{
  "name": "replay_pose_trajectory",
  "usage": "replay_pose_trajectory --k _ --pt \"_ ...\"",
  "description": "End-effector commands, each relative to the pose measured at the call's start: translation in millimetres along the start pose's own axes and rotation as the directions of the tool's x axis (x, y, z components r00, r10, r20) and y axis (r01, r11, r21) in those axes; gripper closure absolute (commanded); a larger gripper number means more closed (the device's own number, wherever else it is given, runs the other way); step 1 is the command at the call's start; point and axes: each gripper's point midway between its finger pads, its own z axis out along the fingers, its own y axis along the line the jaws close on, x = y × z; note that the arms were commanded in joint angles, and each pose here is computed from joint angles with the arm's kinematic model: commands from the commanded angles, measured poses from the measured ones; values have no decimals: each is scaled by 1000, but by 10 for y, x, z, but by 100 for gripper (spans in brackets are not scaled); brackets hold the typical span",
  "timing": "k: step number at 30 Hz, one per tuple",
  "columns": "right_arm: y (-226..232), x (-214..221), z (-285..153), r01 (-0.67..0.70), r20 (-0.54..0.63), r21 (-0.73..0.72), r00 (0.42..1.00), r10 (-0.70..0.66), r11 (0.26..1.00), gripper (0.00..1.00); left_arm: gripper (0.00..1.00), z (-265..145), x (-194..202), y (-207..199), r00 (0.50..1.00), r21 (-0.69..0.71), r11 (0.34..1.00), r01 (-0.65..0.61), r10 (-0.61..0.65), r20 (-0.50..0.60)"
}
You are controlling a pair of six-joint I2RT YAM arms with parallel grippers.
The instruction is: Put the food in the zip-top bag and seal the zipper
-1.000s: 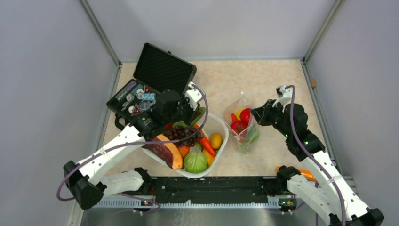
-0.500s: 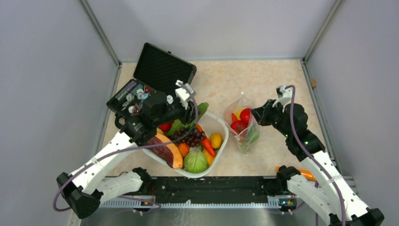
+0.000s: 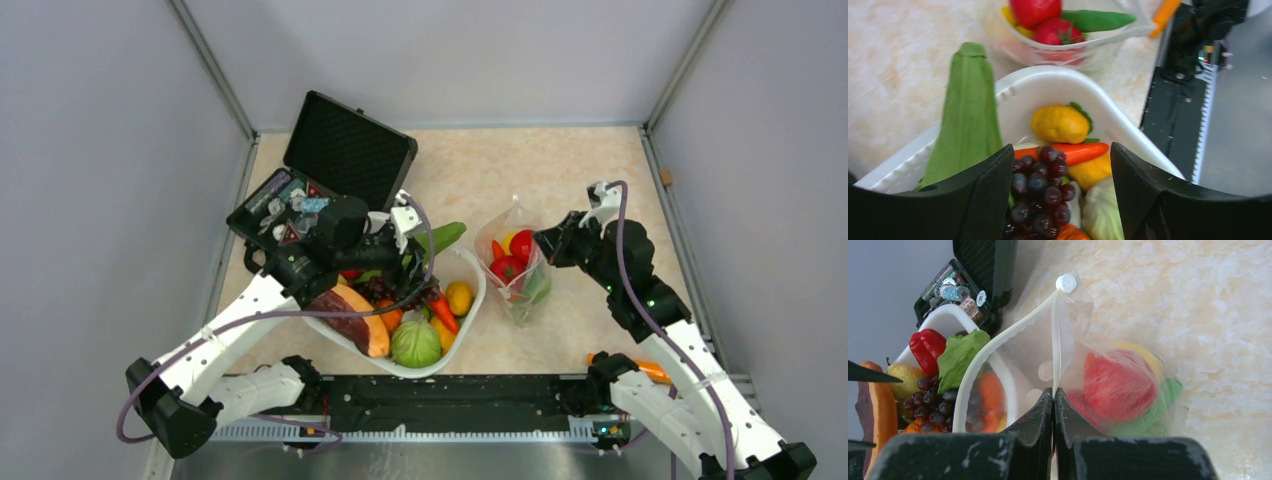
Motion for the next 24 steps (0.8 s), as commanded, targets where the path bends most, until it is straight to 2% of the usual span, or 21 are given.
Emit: replay_pose_trajectory --k 1,5,13,19,24 --pt "117 -199 -30 -3 59 -32 998 5 999 100 29 37 -28 -361 1000 222 975 -21 19 14" --pt "133 -199 -11 -13 57 -40 998 15 999 100 34 280 146 -321 996 223 972 78 -66 -62" --pt "127 -190 -7 -16 49 -34 999 18 999 100 31 672 386 -209 988 127 984 123 -110 -106" --pt "121 -183 0 -17 48 -33 999 18 999 100 32 898 719 -196 979 89 994 59 -40 -201" --pt "112 -176 0 -16 46 -29 999 17 999 100 31 1034 895 -198 962 91 994 60 -33 -271"
